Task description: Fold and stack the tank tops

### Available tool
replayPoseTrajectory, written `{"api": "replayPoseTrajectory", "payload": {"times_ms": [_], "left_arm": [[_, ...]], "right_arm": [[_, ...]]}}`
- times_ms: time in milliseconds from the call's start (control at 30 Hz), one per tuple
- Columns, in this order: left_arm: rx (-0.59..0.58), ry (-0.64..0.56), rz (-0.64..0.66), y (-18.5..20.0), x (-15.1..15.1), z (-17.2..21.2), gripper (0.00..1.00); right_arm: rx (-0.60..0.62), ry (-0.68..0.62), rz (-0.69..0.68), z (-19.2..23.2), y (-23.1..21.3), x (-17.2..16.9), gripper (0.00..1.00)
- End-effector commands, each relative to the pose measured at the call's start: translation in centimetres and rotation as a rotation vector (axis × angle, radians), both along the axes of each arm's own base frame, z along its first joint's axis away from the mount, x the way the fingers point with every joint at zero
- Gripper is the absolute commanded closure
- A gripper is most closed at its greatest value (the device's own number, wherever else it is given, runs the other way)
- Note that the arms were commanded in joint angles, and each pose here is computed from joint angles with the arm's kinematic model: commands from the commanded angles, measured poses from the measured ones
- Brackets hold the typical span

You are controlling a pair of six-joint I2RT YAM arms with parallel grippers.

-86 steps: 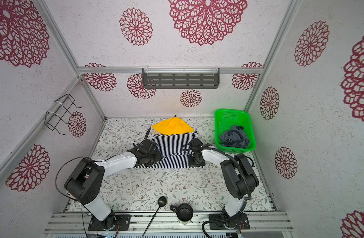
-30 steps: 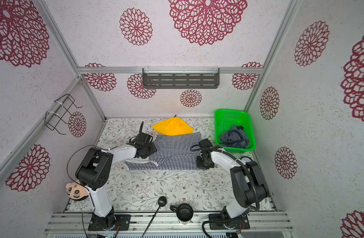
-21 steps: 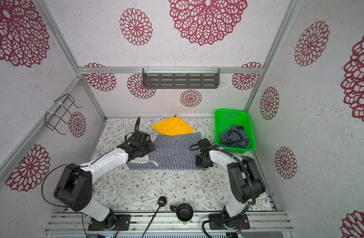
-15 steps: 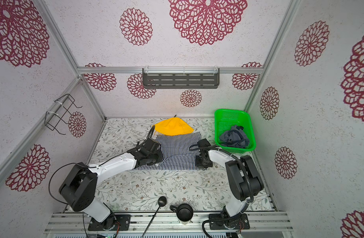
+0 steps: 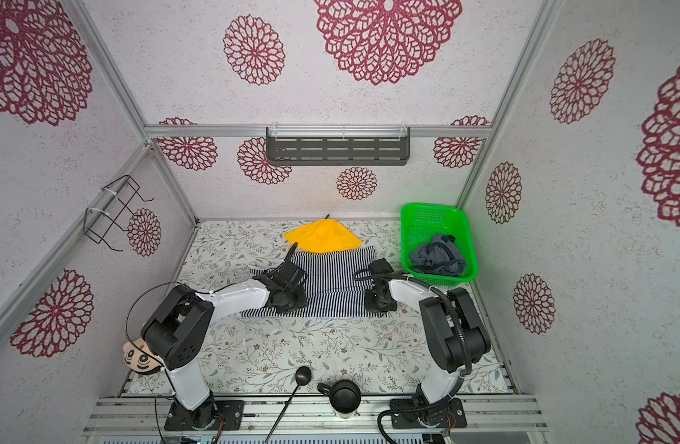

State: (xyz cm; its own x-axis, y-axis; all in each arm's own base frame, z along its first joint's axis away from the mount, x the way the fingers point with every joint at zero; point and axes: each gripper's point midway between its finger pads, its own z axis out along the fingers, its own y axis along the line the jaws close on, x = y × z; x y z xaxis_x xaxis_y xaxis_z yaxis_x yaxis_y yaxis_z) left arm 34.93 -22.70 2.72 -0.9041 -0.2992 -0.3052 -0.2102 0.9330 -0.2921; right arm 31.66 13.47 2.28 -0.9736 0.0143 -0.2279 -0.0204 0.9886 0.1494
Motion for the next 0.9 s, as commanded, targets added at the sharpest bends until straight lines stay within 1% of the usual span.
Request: {"api": "replayPoseTrajectory", "payload": {"times_ms": [0, 133, 200, 267, 367, 433, 500, 567, 633, 733, 867], "left_arm": [[0.051, -0.079, 0.012, 1.4, 2.5, 2.1, 0.53], [0.070, -0.117, 0.028, 2.7, 5.2, 2.9, 0.53], [0.062, -0.127, 0.042, 3.3, 6.2, 2.9, 0.54], [0.078, -0.158, 0.056, 4.0, 6.8, 3.6, 0.54], [0.094, -0.186, 0.065, 5.1, 6.5, 5.2, 0.52], [0.102, -0.185, 0.073, 6.0, 5.5, 5.8, 0.51], [0.079, -0.177, 0.066, 6.2, 4.5, 5.8, 0.48], [0.045, -0.169, 0.049, 5.6, 4.0, 5.5, 0.44], [0.025, -0.166, 0.019, 4.9, 4.0, 5.0, 0.40], [0.006, -0.156, 0.002, 4.1, 4.4, 4.5, 0.38], [0.005, -0.141, -0.005, 3.6, 5.1, 3.6, 0.35]], "right_arm": [[-0.013, -0.004, -0.030, 0.0, -0.7, 0.1, 0.88], [-0.010, 0.005, -0.036, -0.5, -0.8, -0.2, 0.88], [-0.007, 0.008, -0.036, -0.6, -0.7, -0.2, 0.88], [-0.008, 0.006, -0.039, -0.5, -0.7, -0.2, 0.88], [-0.006, 0.002, -0.036, -0.4, -0.7, -0.1, 0.88], [0.002, -0.003, -0.031, 0.0, -0.5, 0.1, 0.88], [0.023, -0.018, -0.025, 0.7, -0.3, 0.5, 0.87], [0.050, -0.051, -0.028, 2.0, -0.5, 1.2, 0.85], [0.064, -0.105, -0.031, 3.9, -1.4, 2.4, 0.75], [0.044, -0.136, -0.034, 5.4, -3.4, 3.8, 0.63], [0.037, -0.178, -0.017, 5.8, -4.6, 6.2, 0.63]]}}
